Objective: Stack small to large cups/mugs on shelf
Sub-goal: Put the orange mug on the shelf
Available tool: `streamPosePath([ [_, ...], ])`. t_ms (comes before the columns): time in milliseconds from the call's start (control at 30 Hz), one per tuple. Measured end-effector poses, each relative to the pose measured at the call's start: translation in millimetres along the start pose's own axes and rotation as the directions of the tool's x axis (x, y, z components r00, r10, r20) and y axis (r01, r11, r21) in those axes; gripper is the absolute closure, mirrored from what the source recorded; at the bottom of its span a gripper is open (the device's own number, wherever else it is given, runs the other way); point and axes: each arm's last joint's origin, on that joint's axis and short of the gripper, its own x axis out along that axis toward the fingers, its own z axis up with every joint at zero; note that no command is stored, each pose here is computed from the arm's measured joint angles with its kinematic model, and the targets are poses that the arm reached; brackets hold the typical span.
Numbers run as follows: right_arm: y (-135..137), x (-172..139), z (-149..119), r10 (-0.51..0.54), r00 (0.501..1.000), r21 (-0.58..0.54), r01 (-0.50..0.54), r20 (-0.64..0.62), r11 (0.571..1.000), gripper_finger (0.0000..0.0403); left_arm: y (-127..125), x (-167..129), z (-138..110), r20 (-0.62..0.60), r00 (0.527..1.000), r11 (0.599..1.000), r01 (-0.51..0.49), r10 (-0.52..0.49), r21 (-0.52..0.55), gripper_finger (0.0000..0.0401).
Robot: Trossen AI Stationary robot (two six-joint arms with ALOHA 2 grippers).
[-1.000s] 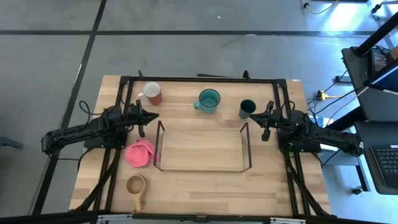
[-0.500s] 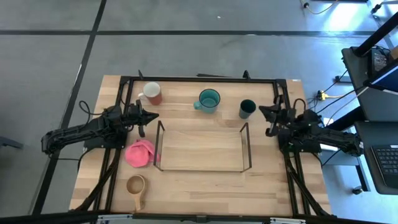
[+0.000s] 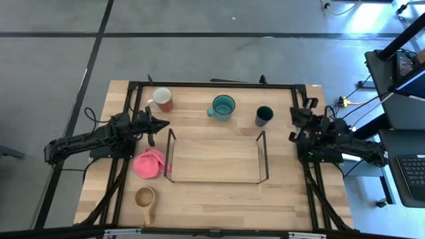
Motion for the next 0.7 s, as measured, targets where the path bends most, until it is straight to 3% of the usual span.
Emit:
streamPosePath([
  [200, -7.7, 13.2, 15.7, -0.122, 0.988, 0.080, 0.130, -0.095, 0.988, 0.0386, 0.0, 0.0, 0.0, 0.000, 1.000, 1.000, 0.000, 0.000, 0.000, 0.0401],
  [333, -9.7, 29.8, 25.4, -0.095, 0.964, 0.041, 0.109, -0.247, 0.993, 0.0386, 0.0, 0.0, 0.0, 0.000, 1.000, 1.000, 0.000, 0.000, 0.000, 0.0401],
  [500, -10.9, 60.4, 34.7, -0.058, 0.895, 0.019, 0.074, -0.443, 0.997, 0.0386, 0.0, 0.0, 0.0, 0.000, 1.000, 1.000, 0.000, 0.000, 0.000, 0.0401],
  [700, -13.9, 103.7, 40.0, -0.152, 0.788, 0.063, 0.235, -0.596, 0.970, 0.0386, 0.0, 0.0, 0.0, 0.000, 1.000, 1.000, 0.000, 0.000, 0.000, 0.0401],
])
